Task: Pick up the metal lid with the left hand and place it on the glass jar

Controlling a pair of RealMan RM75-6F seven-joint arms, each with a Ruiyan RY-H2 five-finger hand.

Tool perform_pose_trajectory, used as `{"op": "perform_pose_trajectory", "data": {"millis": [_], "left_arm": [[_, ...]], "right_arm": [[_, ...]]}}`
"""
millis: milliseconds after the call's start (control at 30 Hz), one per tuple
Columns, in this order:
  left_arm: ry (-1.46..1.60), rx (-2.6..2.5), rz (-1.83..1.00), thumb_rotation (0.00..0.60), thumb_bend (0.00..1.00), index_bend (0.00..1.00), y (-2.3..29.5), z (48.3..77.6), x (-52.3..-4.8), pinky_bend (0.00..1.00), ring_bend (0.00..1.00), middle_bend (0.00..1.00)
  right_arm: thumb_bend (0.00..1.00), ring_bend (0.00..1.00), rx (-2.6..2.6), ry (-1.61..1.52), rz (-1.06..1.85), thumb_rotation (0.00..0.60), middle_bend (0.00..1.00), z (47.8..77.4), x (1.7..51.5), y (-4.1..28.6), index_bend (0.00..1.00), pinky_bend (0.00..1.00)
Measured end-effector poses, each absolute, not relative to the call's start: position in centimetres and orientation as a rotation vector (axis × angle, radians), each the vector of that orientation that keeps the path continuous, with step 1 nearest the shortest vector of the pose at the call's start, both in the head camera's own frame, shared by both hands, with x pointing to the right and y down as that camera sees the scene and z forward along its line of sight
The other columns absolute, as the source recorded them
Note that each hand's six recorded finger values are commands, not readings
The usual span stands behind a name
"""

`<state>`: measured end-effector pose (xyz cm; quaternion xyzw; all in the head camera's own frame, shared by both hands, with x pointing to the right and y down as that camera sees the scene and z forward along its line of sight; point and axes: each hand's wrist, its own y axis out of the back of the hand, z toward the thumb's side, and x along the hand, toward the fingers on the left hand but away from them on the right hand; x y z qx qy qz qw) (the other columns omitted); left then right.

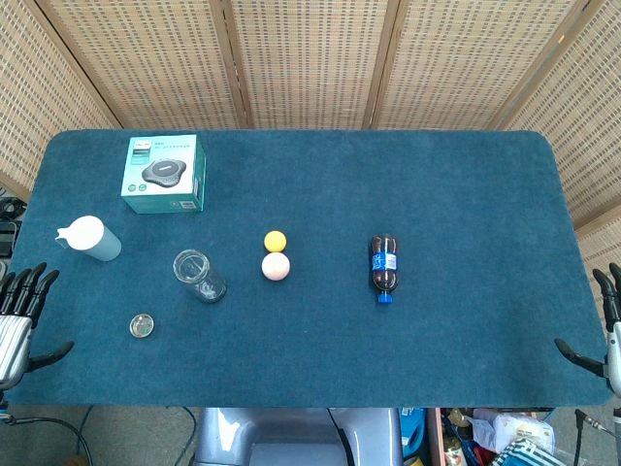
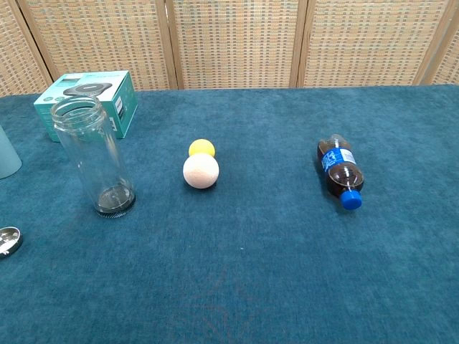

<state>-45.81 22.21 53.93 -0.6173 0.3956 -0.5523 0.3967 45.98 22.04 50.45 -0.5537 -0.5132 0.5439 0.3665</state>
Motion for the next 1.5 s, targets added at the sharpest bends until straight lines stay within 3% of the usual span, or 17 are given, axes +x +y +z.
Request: {"op": "perform_pose_trajectory", "data": {"millis": [200, 367, 500, 533, 633, 933, 1167, 1500], "left_arm": [[0.988, -1.587, -1.406, 0.600, 0.11, 0.00, 22.1, 54.6, -45.6, 0.00, 0.00, 0.00], [0.936, -1.651, -1.411, 0.600, 0.13, 0.01, 21.8, 56.9, -44.5, 0.00, 0.00, 0.00], [0.826, -1.728, -1.437, 0.600, 0.30, 0.23, 21.5, 60.2, -43.4, 0.00, 0.00, 0.00], [0.796, -1.739, -1.443, 0.600, 0.31, 0.31, 21.4, 61.3, -43.2, 0.00, 0.00, 0.00], [0.753, -1.749, -1.447, 0.600, 0.32, 0.39, 21.0, 63.4, -42.7, 0.00, 0.00, 0.00], [0.671, -1.810, -1.518, 0.600, 0.32, 0.43, 21.0, 66.5, -42.0, 0.00, 0.00, 0.00], [0.625, -1.799, -1.566, 0.600, 0.39, 0.46, 21.2, 67.4, -42.0, 0.00, 0.00, 0.00], [0.573, -1.800, -1.600, 0.600, 0.39, 0.46, 21.3, 68.3, -41.5, 0.00, 0.00, 0.00]], "right_arm": [[0.00, 0.00, -1.432, -1.315, 1.393, 0.600, 0.00, 50.2, 46.0, 22.3, 0.00, 0.00], [0.00, 0.00, -1.428, -1.320, 1.425, 0.600, 0.00, 50.7, 46.4, 22.1, 0.00, 0.00], [0.00, 0.00, -1.439, -1.306, 1.439, 0.600, 0.00, 51.2, 46.5, 22.0, 0.00, 0.00], [0.00, 0.00, -1.441, -1.305, 1.439, 0.600, 0.00, 51.2, 46.5, 22.0, 0.00, 0.00], [0.00, 0.00, -1.447, -1.304, 1.436, 0.600, 0.00, 51.2, 46.3, 22.0, 0.00, 0.00], [0.00, 0.00, -1.492, -1.310, 1.431, 0.600, 0.00, 51.4, 46.2, 22.1, 0.00, 0.00], [0.00, 0.00, -1.497, -1.319, 1.430, 0.600, 0.00, 51.2, 46.4, 22.1, 0.00, 0.00], [0.00, 0.00, -1.504, -1.309, 1.450, 0.600, 0.00, 51.6, 46.4, 22.1, 0.00, 0.00]]}}
